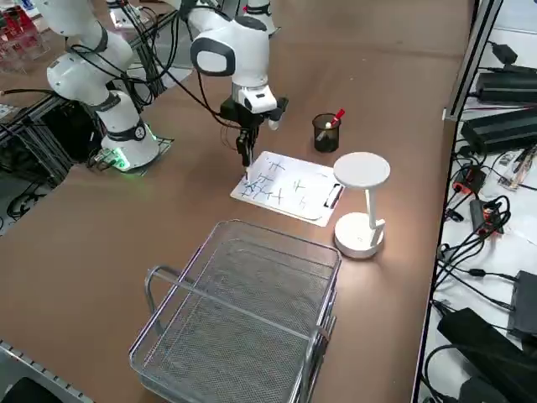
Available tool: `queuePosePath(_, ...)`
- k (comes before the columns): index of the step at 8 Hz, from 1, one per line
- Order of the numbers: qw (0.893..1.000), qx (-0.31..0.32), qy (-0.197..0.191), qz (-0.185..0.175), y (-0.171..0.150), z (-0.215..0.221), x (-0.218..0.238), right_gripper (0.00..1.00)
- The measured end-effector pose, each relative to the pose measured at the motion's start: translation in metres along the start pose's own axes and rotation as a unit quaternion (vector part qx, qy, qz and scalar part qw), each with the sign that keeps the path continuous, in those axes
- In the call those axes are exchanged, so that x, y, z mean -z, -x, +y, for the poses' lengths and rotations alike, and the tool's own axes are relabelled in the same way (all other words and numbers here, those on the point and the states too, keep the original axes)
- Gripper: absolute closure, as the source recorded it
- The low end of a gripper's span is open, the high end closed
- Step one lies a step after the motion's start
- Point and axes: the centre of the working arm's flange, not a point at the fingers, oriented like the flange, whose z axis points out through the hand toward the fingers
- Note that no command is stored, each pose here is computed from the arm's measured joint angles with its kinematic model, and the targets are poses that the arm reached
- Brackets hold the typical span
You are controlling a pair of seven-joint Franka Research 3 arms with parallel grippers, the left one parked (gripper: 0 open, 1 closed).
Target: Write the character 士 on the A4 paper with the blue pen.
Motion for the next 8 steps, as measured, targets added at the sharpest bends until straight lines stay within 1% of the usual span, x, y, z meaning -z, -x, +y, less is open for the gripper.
queuePosePath(5, 1.000, -0.011, 0.001, -0.005, 0.001, -0.011, 0.001, 0.79)
queuePosePath(8, 1.000, -0.003, 0.003, -0.014, 0.003, -0.019, 0.005, 0.79)
